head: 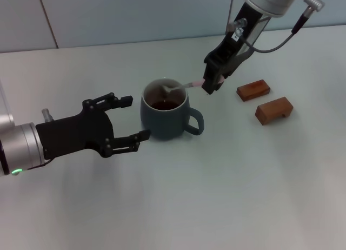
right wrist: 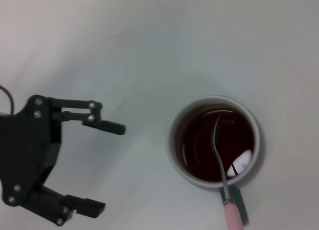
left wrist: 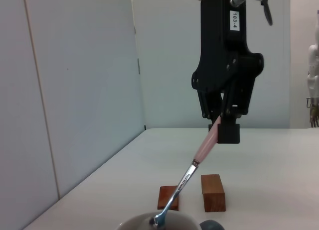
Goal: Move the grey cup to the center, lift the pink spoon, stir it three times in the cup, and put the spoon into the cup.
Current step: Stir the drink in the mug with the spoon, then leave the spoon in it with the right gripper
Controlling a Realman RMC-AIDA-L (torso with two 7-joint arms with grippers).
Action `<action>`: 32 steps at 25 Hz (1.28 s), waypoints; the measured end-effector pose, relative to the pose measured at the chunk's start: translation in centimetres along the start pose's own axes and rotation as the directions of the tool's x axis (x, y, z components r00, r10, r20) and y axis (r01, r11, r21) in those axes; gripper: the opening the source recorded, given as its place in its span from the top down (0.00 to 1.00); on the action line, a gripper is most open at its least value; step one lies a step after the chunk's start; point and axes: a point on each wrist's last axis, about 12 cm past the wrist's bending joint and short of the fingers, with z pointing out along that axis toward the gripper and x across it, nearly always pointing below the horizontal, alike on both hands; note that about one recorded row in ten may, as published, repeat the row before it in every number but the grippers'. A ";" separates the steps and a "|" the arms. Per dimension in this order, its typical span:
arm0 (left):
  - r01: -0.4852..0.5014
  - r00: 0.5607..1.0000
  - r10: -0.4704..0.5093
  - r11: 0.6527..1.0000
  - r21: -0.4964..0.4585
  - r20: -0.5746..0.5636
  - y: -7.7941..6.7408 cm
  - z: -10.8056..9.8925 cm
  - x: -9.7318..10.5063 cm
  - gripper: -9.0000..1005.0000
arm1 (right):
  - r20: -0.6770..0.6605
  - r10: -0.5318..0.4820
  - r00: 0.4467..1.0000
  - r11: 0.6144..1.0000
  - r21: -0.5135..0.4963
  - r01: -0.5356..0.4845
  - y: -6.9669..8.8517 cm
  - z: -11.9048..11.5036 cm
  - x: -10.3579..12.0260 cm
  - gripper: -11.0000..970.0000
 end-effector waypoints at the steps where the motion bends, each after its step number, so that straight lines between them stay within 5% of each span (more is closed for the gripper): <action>1: 0.000 1.000 0.000 1.000 0.002 0.001 -0.1 0.0 0.0 0.16 | -0.003 0.005 1.000 1.000 0.003 -0.005 -0.2 -0.1 0.1 0.79; 9: -0.002 1.000 0.002 1.000 0.005 0.001 -0.2 0.1 0.1 0.16 | -0.063 0.029 0.998 0.999 -0.039 -0.032 -0.1 -0.2 1.1 0.78; 16: -0.003 1.000 0.003 1.000 0.006 0.004 -0.2 0.2 0.0 0.16 | -0.029 -0.014 0.999 0.999 -0.036 0.013 1.1 0.1 -0.1 0.77; 24: 0.002 1.000 -0.002 1.000 0.009 0.003 -0.3 0.2 0.1 0.16 | -0.041 0.014 0.999 0.999 0.045 -0.013 -0.6 -0.5 0.5 0.76; 32: 0.001 1.000 -0.001 1.000 0.011 0.001 -0.3 0.2 0.2 0.16 | -0.033 -0.010 0.999 0.998 -0.057 0.008 0.5 0.0 0.7 0.74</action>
